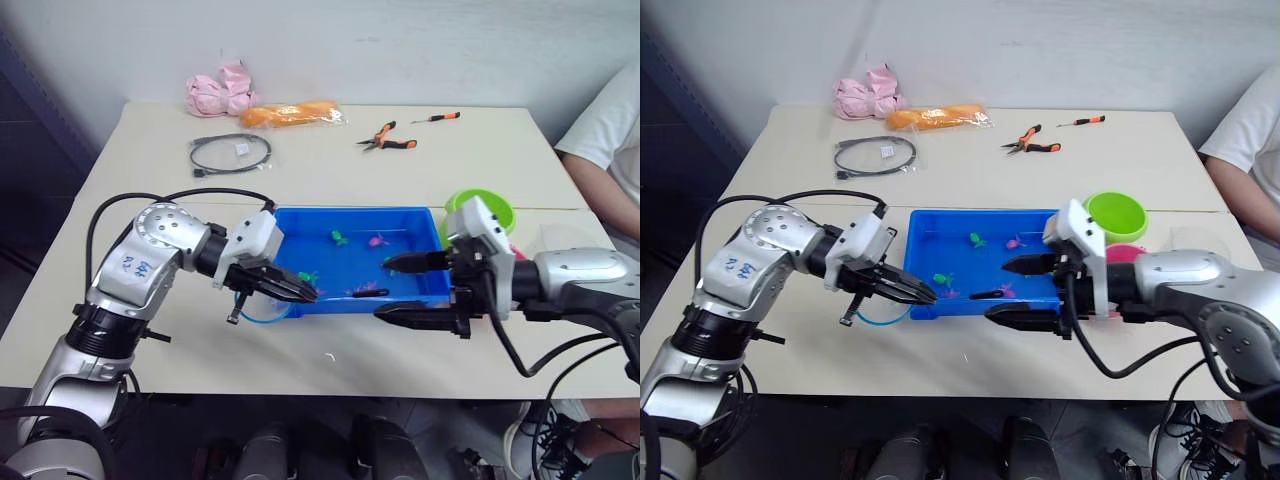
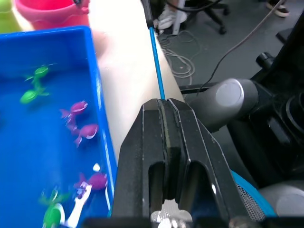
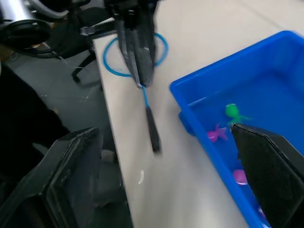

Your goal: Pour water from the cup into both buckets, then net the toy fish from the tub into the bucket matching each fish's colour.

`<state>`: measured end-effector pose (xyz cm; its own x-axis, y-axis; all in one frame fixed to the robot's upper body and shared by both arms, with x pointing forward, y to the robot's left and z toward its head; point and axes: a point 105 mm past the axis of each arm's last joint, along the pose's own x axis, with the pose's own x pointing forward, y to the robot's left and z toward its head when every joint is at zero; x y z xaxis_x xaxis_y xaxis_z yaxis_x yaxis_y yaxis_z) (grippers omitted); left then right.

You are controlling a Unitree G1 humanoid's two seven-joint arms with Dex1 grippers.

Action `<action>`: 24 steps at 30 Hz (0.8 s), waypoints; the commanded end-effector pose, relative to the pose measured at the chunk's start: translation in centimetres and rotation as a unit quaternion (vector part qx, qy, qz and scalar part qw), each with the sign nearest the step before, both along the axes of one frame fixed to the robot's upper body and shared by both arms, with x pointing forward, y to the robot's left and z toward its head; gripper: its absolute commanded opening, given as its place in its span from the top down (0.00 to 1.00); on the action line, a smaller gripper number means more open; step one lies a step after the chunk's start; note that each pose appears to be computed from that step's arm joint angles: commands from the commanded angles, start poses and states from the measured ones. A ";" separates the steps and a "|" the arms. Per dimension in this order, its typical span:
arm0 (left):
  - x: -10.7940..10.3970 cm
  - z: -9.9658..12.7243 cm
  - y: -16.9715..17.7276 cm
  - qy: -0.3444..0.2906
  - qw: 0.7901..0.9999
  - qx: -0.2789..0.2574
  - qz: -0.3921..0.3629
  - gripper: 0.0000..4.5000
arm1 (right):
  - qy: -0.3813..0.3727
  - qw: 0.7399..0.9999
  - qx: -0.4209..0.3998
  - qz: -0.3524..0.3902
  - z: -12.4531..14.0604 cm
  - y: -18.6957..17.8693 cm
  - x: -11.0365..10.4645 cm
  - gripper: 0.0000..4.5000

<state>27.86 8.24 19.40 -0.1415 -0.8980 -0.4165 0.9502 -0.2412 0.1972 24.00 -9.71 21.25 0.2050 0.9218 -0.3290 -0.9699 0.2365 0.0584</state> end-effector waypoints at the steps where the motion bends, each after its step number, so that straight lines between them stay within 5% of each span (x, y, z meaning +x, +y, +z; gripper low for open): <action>1: 0.0 0.9 -2.0 -0.028 0.999 -0.012 -0.010 1.00 | 0.022 0.999 0.003 0.031 0.0 1.3 -0.6 0.00; 24: 0.0 0.5 -2.4 -0.034 0.999 -0.009 -0.002 1.00 | 0.052 0.999 -0.011 -0.010 -1.4 0.1 0.5 0.00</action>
